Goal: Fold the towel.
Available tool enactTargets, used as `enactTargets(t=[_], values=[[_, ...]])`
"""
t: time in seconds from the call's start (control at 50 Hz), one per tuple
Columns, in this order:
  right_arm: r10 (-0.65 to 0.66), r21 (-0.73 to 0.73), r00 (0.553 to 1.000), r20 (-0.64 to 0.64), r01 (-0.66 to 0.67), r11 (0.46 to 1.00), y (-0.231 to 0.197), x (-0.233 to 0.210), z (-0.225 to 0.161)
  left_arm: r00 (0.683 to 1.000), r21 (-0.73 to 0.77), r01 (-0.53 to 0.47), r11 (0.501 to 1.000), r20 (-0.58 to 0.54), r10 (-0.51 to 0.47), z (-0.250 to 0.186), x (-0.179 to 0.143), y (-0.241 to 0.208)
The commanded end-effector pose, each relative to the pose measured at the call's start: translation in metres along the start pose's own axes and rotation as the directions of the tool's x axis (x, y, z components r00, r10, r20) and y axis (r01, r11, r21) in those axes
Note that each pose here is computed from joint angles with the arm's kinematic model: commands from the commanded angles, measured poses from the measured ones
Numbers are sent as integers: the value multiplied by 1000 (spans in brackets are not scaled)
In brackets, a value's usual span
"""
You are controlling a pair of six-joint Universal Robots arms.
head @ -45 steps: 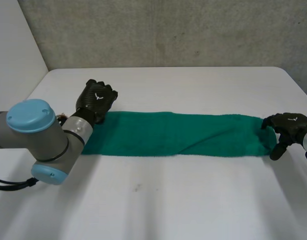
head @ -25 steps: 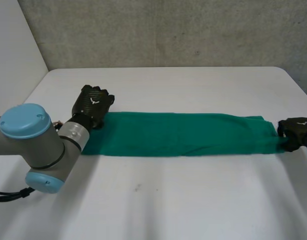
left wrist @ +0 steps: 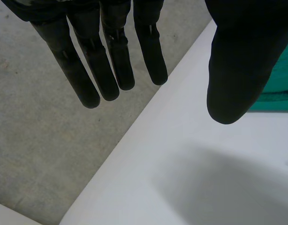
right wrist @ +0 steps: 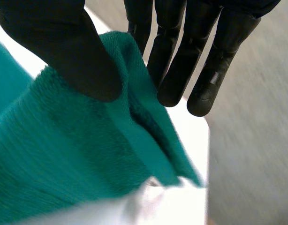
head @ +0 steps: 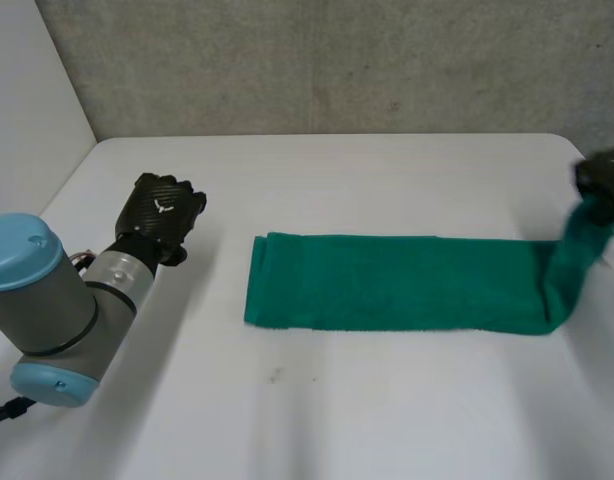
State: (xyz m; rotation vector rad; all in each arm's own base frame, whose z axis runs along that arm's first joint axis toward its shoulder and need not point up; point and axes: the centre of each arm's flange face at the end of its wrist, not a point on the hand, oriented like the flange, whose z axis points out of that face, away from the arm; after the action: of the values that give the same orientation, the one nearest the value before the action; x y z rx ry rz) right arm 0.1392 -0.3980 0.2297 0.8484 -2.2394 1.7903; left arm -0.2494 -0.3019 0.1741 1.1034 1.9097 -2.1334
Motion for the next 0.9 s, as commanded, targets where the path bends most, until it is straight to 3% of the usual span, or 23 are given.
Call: enactTargets(t=[0.02,0.04,0.06,0.08,0.12,0.14,0.16,0.18,0.2,0.28,0.34,0.42,0.46,0.48,0.5,0.6,0.7,0.78,0.9], values=[[-143,292,938,316,47,955,-85,-141,-42,1000,17,11,1000,21,-12,-3,-8,-8],[-143,293,938,317,47,955,-85,-141,-42,1000,18,16,1000,21,-16,-5,-8,-8],[-194,346,889,415,42,937,-89,-184,-53,1000,20,19,1000,20,-19,-5,-7,-10],[-194,347,888,416,42,937,-89,-185,-53,1000,21,21,1000,21,-22,-7,-8,-10],[-242,392,831,502,31,919,-89,-227,-64,1000,24,23,999,19,-23,-7,-7,-12],[-242,393,830,502,30,919,-89,-227,-64,1000,25,23,999,14,-23,-8,-5,-13],[-269,410,793,547,26,912,-86,-251,-70,1000,25,23,999,12,-23,-9,-5,-13],[-269,410,792,548,26,912,-86,-252,-70,1000,25,23,999,9,-24,-9,-3,-13],[-304,414,731,612,32,910,-73,-289,-78,1000,29,23,999,2,-23,-10,-1,-15],[-348,408,697,627,86,909,-54,-317,-77,1000,49,24,999,-21,-23,-12,8,-21],[-360,405,721,592,121,907,-51,-317,-71,999,69,26,997,-38,-24,-13,14,-28],[-316,349,829,462,157,924,-61,-294,-59,997,104,56,993,-65,-50,-13,25,-38],[-305,341,844,440,157,927,-65,-289,-60,994,130,88,988,-82,-78,-11,31,-47],[-259,330,886,385,130,935,-80,-264,-62,990,144,115,983,-101,-101,-11,37,-52],[-238,319,895,378,116,941,-81,-256,-61,987,151,130,980,-111,-114,-10,40,-55],[-71,171,927,369,7,985,-58,-209,-61,965,163,232,959,-158,-207,-7,66,-71],[-2,51,935,353,-17,999,-27,-187,-59,944,148,293,945,-199,-262,-5,87,-74],[56,-81,950,307,-32,996,15,-165,-52,937,65,293,954,-218,-273,5,107,-52],[86,-134,959,271,-51,990,44,-153,-47,941,-95,265,960,-192,-279,18,122,-17]])
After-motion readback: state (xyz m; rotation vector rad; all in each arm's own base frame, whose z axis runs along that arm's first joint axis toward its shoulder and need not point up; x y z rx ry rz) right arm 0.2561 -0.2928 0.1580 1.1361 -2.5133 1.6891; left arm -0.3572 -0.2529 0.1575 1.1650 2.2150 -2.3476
